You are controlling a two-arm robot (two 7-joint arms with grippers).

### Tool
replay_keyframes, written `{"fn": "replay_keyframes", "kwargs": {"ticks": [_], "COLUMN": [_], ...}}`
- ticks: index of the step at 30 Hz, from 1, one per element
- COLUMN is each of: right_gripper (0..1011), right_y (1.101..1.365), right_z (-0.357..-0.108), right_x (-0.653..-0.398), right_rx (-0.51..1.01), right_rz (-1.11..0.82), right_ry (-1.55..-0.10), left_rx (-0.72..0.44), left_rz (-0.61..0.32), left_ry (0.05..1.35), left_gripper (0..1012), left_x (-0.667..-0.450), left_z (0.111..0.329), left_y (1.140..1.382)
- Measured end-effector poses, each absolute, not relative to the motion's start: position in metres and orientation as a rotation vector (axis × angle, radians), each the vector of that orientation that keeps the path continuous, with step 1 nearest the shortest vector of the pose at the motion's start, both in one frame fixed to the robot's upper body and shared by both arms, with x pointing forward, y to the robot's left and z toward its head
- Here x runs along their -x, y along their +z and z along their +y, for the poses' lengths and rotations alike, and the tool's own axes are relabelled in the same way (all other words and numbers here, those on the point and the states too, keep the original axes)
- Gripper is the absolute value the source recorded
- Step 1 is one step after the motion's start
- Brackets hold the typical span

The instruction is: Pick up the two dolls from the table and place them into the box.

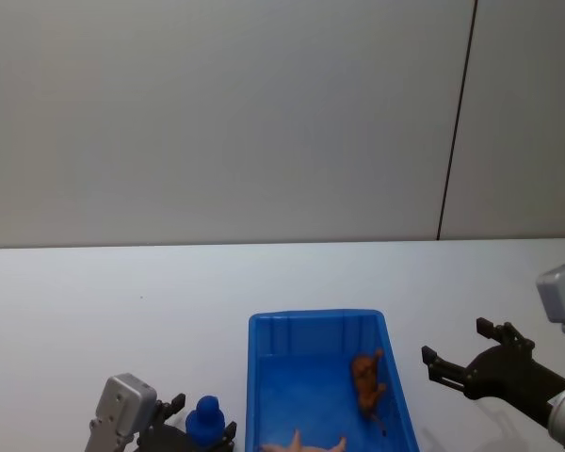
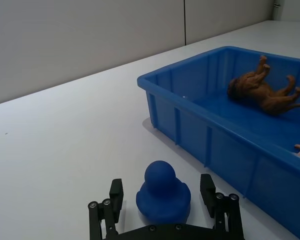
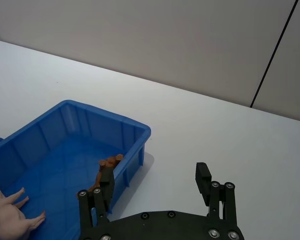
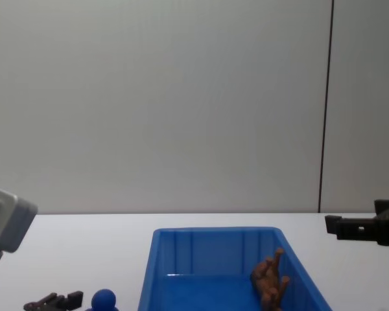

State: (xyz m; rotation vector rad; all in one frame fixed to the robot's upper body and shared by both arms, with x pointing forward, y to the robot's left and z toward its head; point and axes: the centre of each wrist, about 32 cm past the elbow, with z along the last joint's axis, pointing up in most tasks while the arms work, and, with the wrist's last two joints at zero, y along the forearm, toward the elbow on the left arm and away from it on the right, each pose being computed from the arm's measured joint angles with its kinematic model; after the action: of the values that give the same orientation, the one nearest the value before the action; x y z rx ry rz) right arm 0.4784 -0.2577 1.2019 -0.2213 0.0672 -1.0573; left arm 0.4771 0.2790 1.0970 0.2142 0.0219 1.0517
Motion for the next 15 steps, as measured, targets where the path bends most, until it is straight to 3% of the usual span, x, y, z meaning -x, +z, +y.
{"fn": "replay_keyframes", "kwargs": {"ticks": [6, 15], "right_gripper": [1001, 1001], "right_y": [1.2018, 1.2019], "right_z": [-0.2577, -0.2577], "right_x": [-0.4784, -0.4784], "right_rx": [0.221, 0.221], "right_rz": [0.067, 0.067], "right_ry": [-1.057, -1.057], "left_rx": [-0.215, -0.215], "left_rz": [0.033, 0.031], "left_ry": [1.042, 1.042], "left_gripper": [882, 599], "left_x": [-0.4794, -0.4823], "left_z": [0.2777, 0.277], "left_y": [1.0951, 1.0965]}}
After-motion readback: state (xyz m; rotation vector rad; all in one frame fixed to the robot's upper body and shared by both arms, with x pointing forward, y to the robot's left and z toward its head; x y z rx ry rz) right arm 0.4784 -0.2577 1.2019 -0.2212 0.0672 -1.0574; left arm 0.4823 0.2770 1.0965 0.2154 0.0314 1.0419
